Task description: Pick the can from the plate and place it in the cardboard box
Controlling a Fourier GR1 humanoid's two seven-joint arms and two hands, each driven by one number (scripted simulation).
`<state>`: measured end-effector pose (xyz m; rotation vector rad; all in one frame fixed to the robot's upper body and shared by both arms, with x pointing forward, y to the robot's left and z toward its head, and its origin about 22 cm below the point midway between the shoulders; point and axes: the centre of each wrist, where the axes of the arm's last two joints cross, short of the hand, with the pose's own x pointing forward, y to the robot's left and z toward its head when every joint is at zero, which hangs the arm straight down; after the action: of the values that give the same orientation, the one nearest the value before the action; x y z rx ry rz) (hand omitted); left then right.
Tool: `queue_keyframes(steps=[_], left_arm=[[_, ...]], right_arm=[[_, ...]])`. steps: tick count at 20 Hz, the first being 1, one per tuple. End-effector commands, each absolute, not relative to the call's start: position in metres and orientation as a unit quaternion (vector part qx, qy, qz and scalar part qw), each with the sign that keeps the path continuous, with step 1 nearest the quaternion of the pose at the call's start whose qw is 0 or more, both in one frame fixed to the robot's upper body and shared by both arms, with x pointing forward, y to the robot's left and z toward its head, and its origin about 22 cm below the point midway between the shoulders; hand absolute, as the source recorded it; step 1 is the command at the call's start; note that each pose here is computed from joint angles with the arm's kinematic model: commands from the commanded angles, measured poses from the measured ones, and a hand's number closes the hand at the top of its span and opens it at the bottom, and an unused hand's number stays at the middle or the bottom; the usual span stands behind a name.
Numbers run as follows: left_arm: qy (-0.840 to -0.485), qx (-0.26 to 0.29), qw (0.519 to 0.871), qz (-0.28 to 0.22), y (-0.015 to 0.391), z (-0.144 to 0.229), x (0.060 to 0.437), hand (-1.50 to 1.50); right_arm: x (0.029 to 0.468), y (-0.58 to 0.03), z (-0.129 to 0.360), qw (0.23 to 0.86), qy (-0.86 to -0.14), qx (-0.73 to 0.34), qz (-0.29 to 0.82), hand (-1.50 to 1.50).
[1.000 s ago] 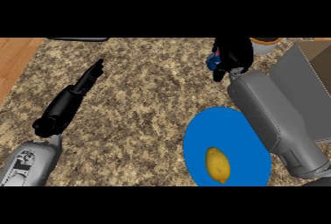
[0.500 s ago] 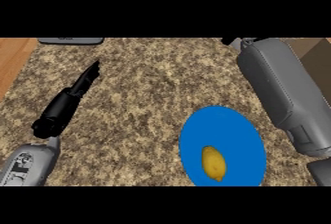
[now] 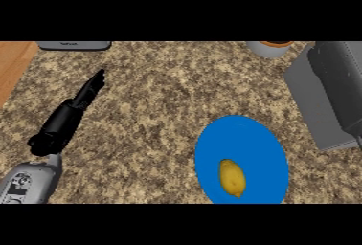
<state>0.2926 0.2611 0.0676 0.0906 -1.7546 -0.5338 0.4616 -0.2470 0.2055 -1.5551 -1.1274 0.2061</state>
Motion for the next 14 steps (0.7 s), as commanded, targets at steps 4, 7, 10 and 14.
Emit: queue_keyframes(steps=[4, 7, 10, 14], left_arm=[[-0.764, 0.038, 0.604, -0.224, 0.274, 0.057, 0.297, 0.0], [-0.757, 0.047, 0.605, -0.24, 0.266, 0.078, 0.287, 0.0], [-0.758, 0.043, 0.61, -0.228, 0.267, 0.064, 0.287, 0.0], [-0.758, 0.04, 0.609, -0.229, 0.275, 0.073, 0.292, 0.0]], right_arm=[[0.452, -0.331, 0.203, 0.618, -0.408, -0.66, 0.129, 1.5], [0.443, -0.354, 0.181, 0.683, -0.361, -0.613, 0.164, 1.5], [0.438, -0.373, 0.181, 0.721, -0.339, -0.58, 0.17, 1.5], [0.422, -0.403, 0.157, 0.742, -0.323, -0.548, 0.21, 1.5]])
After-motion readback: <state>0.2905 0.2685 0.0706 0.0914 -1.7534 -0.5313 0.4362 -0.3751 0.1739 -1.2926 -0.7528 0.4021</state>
